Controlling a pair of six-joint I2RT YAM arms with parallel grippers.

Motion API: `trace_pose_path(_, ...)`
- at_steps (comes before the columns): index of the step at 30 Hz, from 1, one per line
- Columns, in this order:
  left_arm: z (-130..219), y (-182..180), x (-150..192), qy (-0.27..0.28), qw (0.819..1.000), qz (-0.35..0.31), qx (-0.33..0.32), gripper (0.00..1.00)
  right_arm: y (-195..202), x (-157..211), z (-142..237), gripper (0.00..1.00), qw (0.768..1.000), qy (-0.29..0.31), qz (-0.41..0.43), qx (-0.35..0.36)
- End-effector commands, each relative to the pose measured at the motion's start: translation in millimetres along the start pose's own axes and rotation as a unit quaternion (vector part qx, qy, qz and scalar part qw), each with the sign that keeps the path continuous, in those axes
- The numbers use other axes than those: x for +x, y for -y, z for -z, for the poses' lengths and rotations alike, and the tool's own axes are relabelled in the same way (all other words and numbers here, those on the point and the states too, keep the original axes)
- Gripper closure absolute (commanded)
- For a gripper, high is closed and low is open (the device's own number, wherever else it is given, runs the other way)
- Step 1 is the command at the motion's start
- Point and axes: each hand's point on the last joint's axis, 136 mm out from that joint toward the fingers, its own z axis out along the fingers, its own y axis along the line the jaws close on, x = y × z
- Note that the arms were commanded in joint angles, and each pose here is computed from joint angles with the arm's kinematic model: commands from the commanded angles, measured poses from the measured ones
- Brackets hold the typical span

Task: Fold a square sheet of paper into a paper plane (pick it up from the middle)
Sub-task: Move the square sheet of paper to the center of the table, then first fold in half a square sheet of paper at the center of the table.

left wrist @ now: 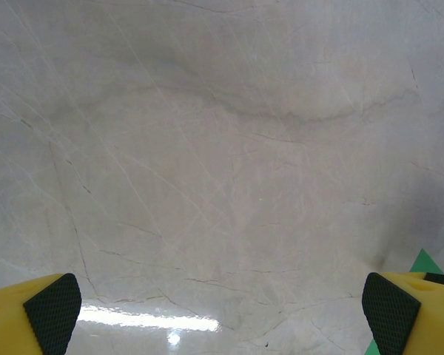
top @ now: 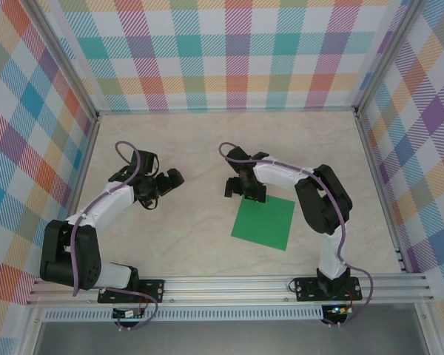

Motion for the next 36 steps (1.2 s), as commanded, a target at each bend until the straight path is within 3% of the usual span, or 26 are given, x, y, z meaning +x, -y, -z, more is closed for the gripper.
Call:
trace_pose_path(1, -5.0, -1.9, 7.9, -0.008, 1.0, 0.003, -0.002, 0.0, -11.7, 19.0, 2.1, 0.07, 0.999, -0.034, 0.007, -0.022)
trace_pose_path(9, -18.0, -8.5, 11.9, -0.015, 1.0, 0.003, -0.013, 0.0, -9.8, 88.6, -0.5, 0.08, 0.992, -0.117, 0.021, -0.032)
trace_pose_path(15, -22.6, -6.5, 14.8, -0.024, 1.0, 0.004, -0.011, 0.0, -15.2, 47.4, 56.2, 0.05, 0.998, -0.033, 0.048, -0.005)
trace_pose_path(18, -21.8, -6.6, 17.2, -0.026, 1.0, 0.009, -0.011, 0.0, 12.5, 53.3, 64.4, 0.02, 0.998, -0.023, 0.046, 0.037)
trace_pose_path(21, -23.9, -7.5, 20.0, -0.03, 0.999, 0.013, -0.01, 0.0, 44.2, 69.1, 62.7, 0.0, 0.995, -0.037, 0.045, 0.082)
trace_pose_path(27, -29.5, -2.7, 25.8, -0.044, 0.999, 0.016, -0.002, 0.0, 76.3, 98.8, 52.1, 0.0, 0.991, -0.077, 0.032, 0.106)
trace_pose_path(36, -30.6, 0.8, 29.8, -0.048, 0.999, 0.011, -0.007, 0.0, 74.5, 108.8, 22.2, 0.0, 0.989, -0.116, 0.033, 0.082)
